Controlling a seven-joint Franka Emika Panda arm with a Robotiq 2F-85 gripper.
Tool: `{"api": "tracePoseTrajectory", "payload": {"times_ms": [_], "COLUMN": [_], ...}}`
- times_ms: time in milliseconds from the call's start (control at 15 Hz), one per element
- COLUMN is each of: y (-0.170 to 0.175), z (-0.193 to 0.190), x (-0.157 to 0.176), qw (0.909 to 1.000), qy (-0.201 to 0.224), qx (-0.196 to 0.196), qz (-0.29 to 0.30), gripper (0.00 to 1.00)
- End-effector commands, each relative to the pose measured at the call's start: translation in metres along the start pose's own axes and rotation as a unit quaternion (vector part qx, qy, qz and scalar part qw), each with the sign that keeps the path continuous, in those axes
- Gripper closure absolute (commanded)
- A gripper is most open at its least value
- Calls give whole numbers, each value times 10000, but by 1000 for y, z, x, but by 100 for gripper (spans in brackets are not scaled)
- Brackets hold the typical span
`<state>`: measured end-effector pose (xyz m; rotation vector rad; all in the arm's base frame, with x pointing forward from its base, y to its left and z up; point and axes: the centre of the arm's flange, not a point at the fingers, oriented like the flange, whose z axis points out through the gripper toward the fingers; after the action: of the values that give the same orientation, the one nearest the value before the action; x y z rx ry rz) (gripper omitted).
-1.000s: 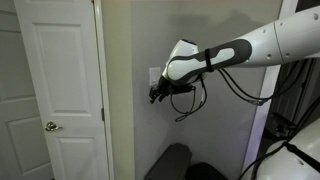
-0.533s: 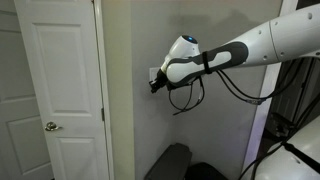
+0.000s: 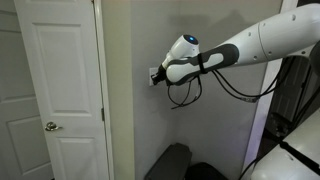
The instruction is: Push the left light switch downwards
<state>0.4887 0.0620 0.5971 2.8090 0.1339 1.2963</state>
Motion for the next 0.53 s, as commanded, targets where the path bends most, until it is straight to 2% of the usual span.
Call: {"api": "tracePoseTrajectory", "payload": {"times_ms": [0,467], "y": [2,15], "z": [17,34], "x": [18,31], "qw": [9996,9988], "qy": [195,244], "qx": [-174,-325], "qz": [118,271], "gripper": [100,100]}}
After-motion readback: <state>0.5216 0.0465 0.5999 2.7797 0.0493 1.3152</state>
